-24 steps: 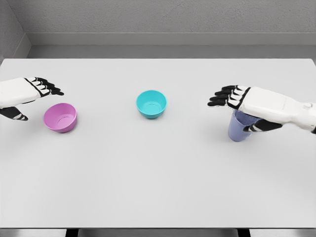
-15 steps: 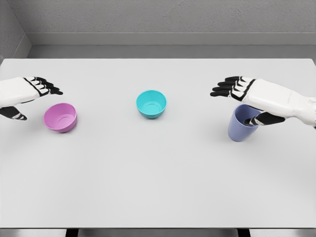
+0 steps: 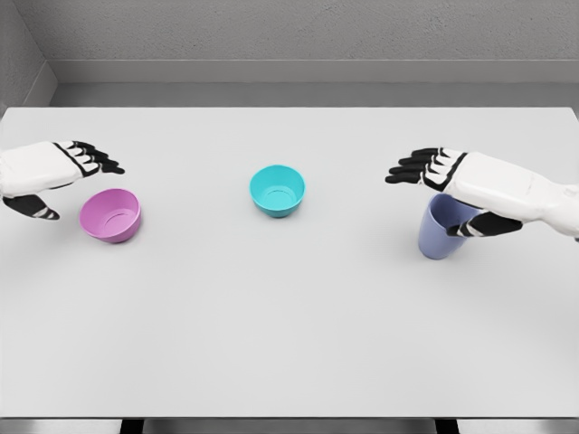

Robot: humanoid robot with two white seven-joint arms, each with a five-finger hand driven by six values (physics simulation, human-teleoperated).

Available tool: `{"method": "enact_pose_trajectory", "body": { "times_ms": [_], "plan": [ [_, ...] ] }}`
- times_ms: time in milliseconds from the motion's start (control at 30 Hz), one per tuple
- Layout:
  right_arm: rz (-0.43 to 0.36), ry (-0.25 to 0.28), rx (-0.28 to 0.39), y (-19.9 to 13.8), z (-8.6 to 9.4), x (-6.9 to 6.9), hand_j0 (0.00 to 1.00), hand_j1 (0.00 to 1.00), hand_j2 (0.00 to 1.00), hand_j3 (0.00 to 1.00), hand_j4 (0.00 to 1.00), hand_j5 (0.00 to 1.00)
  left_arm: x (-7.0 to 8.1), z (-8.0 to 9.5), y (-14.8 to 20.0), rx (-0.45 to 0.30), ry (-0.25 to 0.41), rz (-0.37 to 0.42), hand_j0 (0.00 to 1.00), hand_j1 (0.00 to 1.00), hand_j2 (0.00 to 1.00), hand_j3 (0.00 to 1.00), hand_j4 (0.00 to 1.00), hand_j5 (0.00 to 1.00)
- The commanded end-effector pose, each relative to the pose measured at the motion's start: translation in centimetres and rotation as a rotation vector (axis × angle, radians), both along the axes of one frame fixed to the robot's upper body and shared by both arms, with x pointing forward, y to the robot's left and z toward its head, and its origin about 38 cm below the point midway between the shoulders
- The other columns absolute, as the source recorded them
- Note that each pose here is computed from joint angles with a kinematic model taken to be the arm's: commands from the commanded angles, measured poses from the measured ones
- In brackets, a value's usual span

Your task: Stacking bowl and cup with both arms

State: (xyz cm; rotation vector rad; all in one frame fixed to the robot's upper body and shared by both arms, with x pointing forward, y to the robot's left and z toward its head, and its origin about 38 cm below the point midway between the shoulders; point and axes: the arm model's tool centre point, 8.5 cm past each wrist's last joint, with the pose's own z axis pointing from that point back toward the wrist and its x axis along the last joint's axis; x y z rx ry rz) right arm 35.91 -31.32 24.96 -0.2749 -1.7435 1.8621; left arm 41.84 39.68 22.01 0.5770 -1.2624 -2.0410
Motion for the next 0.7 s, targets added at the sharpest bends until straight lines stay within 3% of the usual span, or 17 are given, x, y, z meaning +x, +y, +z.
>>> {"method": "enact_pose_trajectory", "body": {
  "times_ms": [0,200,667],
  "plan": [
    [-0.001,0.009,0.004,-0.5,0.4,-0.1,1.00,1.00,1.00,1.00,1.00,1.00,0.1,-0.3,-0.6,-0.010,0.003,-0.008,1.00,1.00,1.00,1.00,1.00,1.00],
    [-0.008,0.026,0.001,-0.8,-0.1,-0.5,1.00,1.00,1.00,1.00,1.00,1.00,0.0,-0.8,-0.8,-0.012,0.018,-0.015,1.00,1.00,1.00,1.00,1.00,1.00],
    [0.000,0.005,0.015,-0.4,0.4,-0.4,1.00,1.00,1.00,1.00,1.00,1.00,-0.2,-1.7,-0.8,0.002,0.042,-0.016,1.00,1.00,1.00,1.00,1.00,1.00]
  ]
}}
